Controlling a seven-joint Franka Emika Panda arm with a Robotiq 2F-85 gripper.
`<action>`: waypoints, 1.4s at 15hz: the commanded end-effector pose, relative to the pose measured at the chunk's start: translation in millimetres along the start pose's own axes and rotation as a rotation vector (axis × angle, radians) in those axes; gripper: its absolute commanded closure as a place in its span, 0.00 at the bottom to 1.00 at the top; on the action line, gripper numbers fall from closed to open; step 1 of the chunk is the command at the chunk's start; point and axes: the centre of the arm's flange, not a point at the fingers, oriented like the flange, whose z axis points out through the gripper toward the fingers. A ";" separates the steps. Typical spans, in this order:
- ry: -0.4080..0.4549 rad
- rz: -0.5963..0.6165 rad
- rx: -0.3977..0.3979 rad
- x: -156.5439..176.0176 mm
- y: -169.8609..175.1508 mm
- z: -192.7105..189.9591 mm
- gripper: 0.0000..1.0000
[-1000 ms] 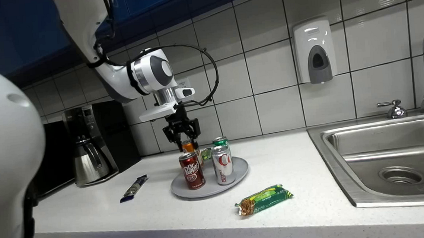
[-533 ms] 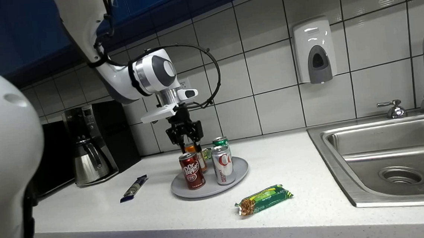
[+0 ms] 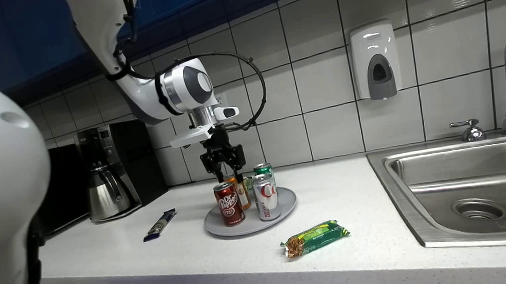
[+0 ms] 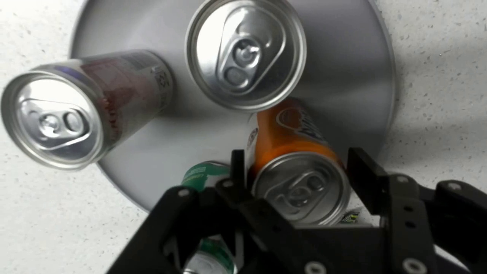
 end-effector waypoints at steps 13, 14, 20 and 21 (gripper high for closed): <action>0.091 -0.011 -0.020 -2.3 -2.6 -46.3 0.00; 0.097 -0.016 -0.018 -4.3 -4.9 -49.3 0.00; 0.126 -0.009 -0.009 -18.3 -20.4 -61.2 0.00; 0.128 -0.004 -0.008 -20.8 -23.2 -62.4 0.00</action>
